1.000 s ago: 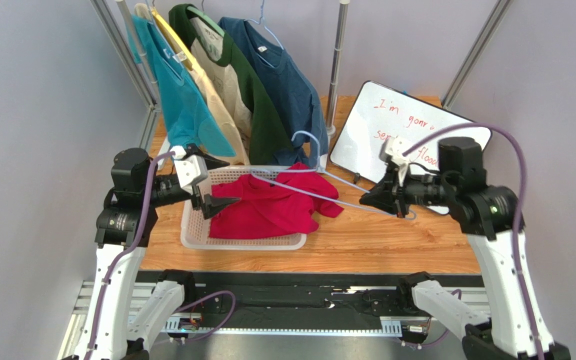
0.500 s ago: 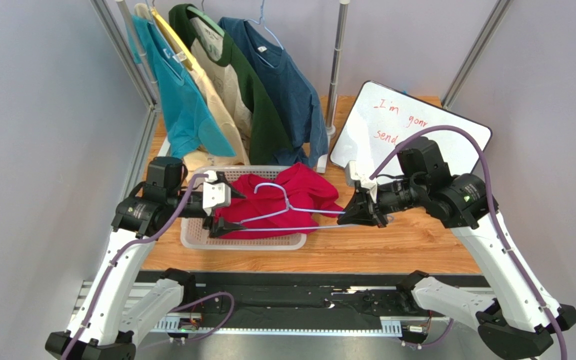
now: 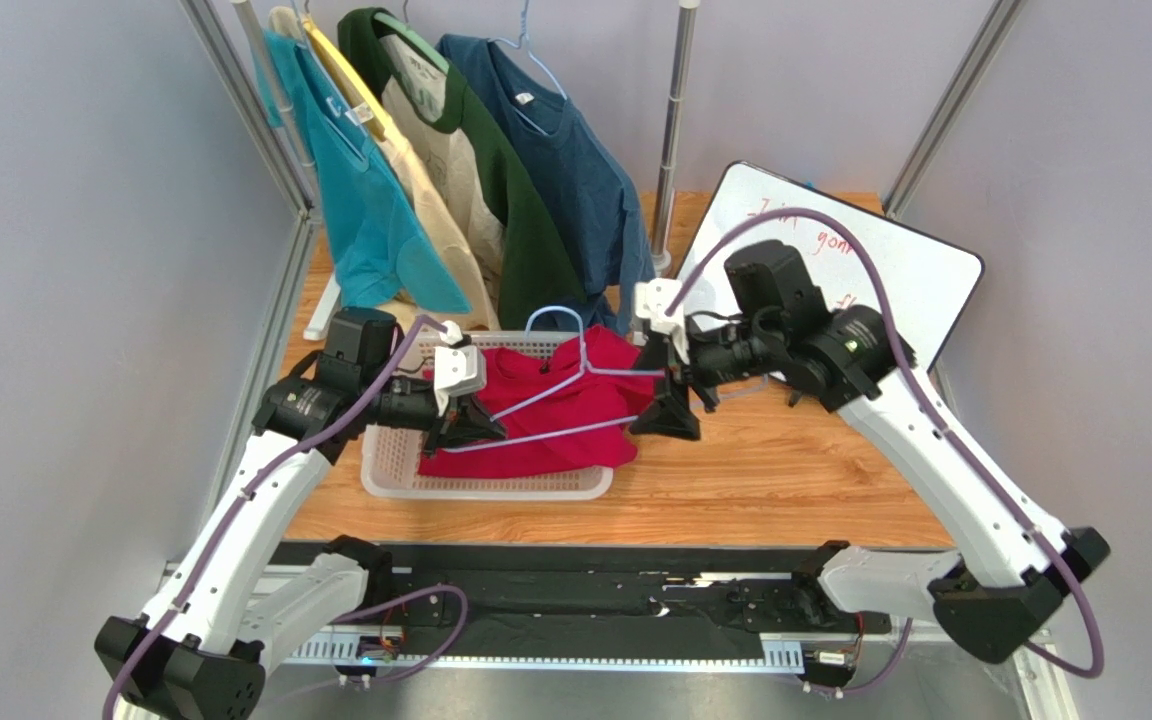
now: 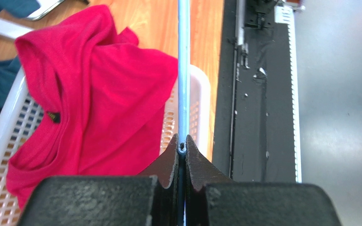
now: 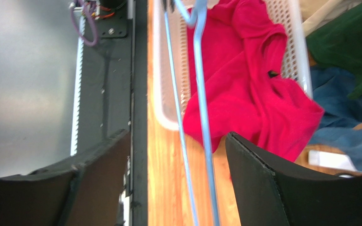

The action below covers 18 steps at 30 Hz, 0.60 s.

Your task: Place the t-shirt on the hanger

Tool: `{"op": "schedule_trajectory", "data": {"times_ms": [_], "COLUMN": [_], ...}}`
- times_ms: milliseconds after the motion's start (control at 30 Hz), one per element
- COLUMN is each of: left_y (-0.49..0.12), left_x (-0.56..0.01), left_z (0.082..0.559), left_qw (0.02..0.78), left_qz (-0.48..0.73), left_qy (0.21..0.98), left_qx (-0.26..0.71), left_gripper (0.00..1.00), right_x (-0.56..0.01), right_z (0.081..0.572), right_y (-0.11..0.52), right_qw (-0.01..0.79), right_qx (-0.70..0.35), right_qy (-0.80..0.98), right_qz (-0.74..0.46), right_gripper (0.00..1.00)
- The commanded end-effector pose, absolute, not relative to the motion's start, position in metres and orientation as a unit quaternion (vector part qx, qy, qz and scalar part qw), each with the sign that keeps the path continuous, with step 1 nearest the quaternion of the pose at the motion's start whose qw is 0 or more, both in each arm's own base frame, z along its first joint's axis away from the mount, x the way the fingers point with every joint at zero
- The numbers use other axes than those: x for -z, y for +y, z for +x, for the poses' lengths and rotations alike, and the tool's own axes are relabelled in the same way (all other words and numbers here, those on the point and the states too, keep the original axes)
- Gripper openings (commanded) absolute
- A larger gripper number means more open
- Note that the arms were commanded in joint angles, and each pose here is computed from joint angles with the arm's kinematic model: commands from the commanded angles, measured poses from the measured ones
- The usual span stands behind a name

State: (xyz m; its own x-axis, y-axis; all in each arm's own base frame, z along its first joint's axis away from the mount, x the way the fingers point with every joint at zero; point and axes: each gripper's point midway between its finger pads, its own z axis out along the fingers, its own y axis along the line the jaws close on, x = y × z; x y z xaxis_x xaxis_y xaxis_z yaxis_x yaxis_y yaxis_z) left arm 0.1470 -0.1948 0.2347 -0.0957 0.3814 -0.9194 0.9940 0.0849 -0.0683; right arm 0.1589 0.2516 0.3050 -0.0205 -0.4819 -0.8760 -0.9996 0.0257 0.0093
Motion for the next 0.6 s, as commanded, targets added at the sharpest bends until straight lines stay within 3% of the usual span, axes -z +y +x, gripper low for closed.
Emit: {"op": "schedule_trajectory", "data": {"times_ms": [0, 100, 233, 367, 400, 433, 467, 567], "left_y": [-0.2, -0.202, -0.204, -0.205, -0.205, -0.205, -0.204, -0.194], "left_x": [-0.25, -0.25, -0.25, -0.246, -0.246, -0.245, -0.242, -0.232], "left_z": [0.166, 0.17, 0.171, 0.175, 0.175, 0.176, 0.179, 0.196], "left_qw": [0.424, 0.42, 0.418, 0.413, 0.413, 0.412, 0.409, 0.412], "left_qz": [0.522, 0.513, 0.516, 0.517, 0.517, 0.516, 0.513, 0.481], "left_qy": [0.635, 0.642, 0.639, 0.642, 0.642, 0.644, 0.65, 0.691], "left_qx": [0.38, 0.385, 0.389, 0.388, 0.388, 0.387, 0.384, 0.348], "left_gripper": [0.0, 0.0, 0.0, 0.0, 0.0, 0.0, 0.0, 0.28], "right_x": [-0.347, -0.348, -0.342, -0.337, -0.336, -0.338, -0.335, -0.332], "right_z": [0.19, 0.194, 0.197, 0.207, 0.207, 0.209, 0.213, 0.222], "right_y": [0.285, 0.301, 0.313, 0.317, 0.317, 0.317, 0.316, 0.306], "right_qw": [0.422, 0.421, 0.415, 0.412, 0.412, 0.413, 0.415, 0.427], "right_qx": [-0.354, -0.348, -0.334, -0.308, -0.304, -0.3, -0.289, -0.263], "right_qy": [0.602, 0.592, 0.578, 0.573, 0.572, 0.57, 0.574, 0.573], "right_qz": [-0.578, -0.593, -0.618, -0.638, -0.642, -0.644, -0.644, -0.648], "right_gripper": [0.78, 0.7, 0.45, 0.31, 0.23, 0.04, 0.0, 0.0]}}
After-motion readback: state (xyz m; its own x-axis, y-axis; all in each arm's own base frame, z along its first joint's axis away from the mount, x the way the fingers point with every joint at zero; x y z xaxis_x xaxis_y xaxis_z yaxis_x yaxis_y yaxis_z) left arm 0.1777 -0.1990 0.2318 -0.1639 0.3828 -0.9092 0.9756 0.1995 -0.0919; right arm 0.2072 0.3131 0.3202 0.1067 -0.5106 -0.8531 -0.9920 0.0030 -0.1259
